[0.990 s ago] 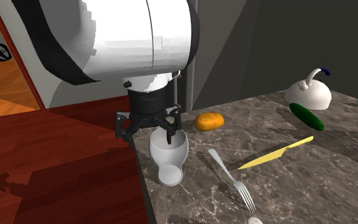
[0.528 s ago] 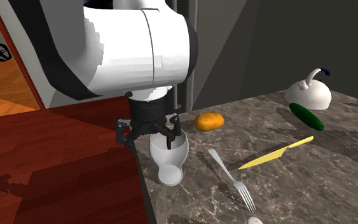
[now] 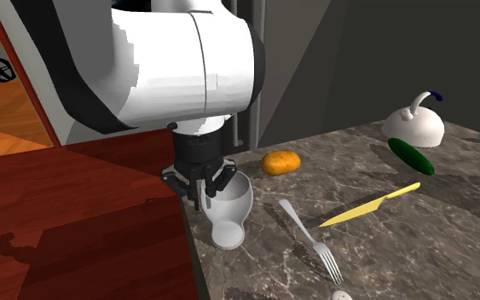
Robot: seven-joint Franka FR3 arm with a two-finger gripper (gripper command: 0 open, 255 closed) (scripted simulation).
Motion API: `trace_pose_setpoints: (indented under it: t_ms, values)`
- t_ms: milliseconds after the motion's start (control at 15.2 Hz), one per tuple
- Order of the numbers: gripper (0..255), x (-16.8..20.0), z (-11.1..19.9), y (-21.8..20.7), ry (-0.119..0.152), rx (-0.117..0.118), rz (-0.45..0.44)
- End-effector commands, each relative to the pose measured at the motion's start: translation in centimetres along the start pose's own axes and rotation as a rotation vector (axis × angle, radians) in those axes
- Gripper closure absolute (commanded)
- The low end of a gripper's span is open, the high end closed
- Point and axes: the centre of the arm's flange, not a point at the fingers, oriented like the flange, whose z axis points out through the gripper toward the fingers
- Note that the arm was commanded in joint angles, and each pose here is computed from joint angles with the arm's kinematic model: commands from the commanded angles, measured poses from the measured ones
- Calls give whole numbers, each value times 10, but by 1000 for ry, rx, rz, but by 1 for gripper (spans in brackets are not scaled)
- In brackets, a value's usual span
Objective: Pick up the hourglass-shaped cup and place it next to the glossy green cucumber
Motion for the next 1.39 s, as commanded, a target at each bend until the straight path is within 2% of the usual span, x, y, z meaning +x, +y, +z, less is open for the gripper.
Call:
trace_pose_setpoints:
  t_ms: [0,264,1320]
  values:
    - [255,0,1,0,-1,0,0]
    - [255,0,1,0,-1,0,0]
    - [255,1,-84,-2,-1,0,0]
